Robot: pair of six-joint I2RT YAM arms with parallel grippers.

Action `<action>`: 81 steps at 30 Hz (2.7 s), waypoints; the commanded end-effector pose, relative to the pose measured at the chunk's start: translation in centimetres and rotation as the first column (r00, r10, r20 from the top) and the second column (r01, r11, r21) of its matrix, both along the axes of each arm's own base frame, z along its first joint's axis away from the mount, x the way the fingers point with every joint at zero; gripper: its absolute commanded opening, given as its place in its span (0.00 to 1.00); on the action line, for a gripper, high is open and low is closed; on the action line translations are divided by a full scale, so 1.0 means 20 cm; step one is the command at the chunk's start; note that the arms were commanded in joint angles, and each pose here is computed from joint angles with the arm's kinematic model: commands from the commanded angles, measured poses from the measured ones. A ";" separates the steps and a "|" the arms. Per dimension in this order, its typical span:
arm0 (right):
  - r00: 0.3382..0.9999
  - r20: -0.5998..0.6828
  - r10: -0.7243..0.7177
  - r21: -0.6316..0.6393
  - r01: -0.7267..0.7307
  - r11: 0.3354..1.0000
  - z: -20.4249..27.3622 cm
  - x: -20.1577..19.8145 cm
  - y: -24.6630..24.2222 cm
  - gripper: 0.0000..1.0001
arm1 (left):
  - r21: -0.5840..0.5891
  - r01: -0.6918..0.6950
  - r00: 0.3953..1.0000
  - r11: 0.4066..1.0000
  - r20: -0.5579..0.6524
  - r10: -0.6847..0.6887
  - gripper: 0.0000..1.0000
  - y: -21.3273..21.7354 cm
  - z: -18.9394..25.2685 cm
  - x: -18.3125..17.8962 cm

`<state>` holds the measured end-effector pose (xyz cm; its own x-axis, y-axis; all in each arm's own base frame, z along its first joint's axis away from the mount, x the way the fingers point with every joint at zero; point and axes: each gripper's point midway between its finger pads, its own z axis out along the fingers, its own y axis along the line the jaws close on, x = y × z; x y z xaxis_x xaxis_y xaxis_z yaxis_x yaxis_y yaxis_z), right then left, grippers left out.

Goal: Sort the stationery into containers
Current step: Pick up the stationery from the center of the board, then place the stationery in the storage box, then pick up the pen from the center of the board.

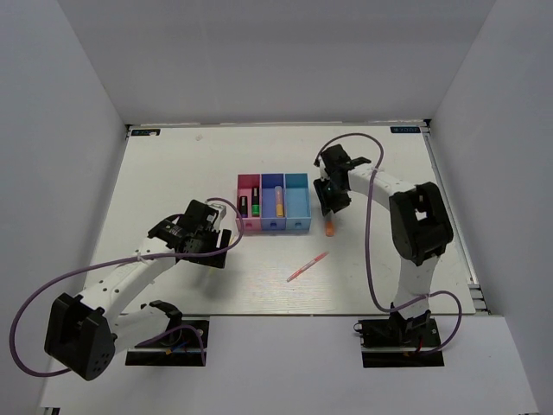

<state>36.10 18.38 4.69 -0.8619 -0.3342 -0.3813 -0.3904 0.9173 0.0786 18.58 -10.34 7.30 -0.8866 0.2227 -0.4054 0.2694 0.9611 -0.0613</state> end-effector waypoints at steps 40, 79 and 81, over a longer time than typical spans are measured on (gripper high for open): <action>0.952 0.196 0.237 0.614 -0.308 0.727 0.76 0.08 0.77 0.00 | -0.041 0.020 0.999 0.999 0.028 -0.019 0.84 -0.03 0.03 0.02; 0.798 0.525 0.297 0.375 -0.530 0.761 0.76 -0.31 0.36 0.09 | 0.141 0.006 0.993 0.990 -0.121 0.011 0.41 -0.08 -0.27 0.35; 0.812 0.482 0.331 0.375 -0.532 0.759 0.70 -0.38 0.32 0.09 | 0.162 0.010 0.991 0.987 -0.133 0.012 0.34 -0.06 -0.29 0.33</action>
